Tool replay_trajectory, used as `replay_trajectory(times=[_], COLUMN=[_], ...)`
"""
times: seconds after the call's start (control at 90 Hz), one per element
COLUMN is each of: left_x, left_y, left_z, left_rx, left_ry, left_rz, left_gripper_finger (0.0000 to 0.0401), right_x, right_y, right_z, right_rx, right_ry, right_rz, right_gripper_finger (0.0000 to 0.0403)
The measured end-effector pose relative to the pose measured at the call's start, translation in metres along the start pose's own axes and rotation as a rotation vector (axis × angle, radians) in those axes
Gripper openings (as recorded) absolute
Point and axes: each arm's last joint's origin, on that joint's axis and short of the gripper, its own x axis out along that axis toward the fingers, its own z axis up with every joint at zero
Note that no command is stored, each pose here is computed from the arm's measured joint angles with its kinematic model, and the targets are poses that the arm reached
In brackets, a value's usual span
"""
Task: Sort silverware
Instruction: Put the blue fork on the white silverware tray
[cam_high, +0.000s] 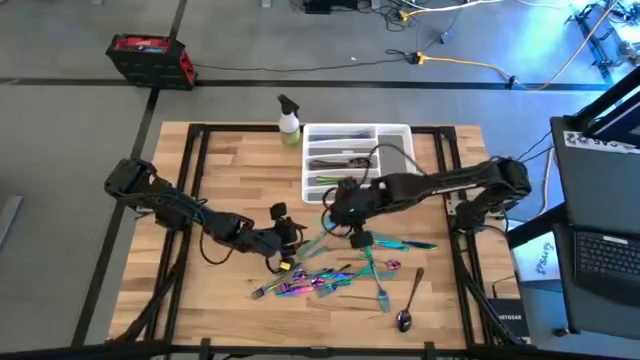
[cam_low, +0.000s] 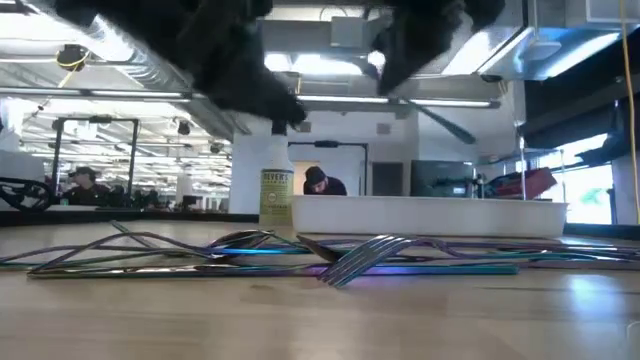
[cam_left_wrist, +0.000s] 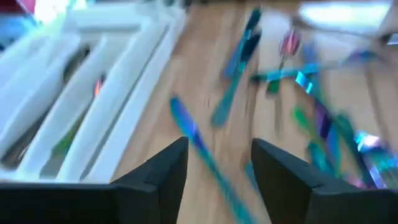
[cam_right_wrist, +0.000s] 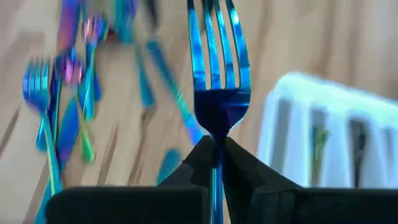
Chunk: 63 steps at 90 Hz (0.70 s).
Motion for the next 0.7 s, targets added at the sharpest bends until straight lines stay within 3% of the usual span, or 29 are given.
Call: replay_trajectory(times=[0.2, 0.389, 0.467, 0.578, 0.7], left_x=[0.001, -0.001, 0.001, 0.006, 0.013], left_y=[0.004, 0.004, 0.007, 0.018, 0.034], left_z=[0.01, 0.022, 0.028, 0.038, 0.046], left_rx=[-0.01, -0.056, -0.07, -0.096, -0.122], left_ry=[-0.086, -0.177, -0.224, -0.304, -0.356], left_rz=[0.038, -0.008, -0.021, -0.084, -0.181], left_gripper_finger=[0.0162, 0.0162, 0.0162, 0.0162, 0.0162], right_x=[-0.025, -0.046, -0.048, -0.05, -0.053], right_y=[-0.01, -0.008, -0.006, -0.002, -0.005], right_z=[-0.033, -0.058, -0.065, -0.07, -0.074], right_rx=[0.151, 0.284, 0.299, 0.272, 0.23], right_ry=[-0.297, -0.893, -1.057, -1.198, -1.255], right_rz=[-0.057, -0.018, 0.009, 0.099, 0.198], right_gripper_finger=[0.0, 0.0, 0.0, 0.0, 0.0])
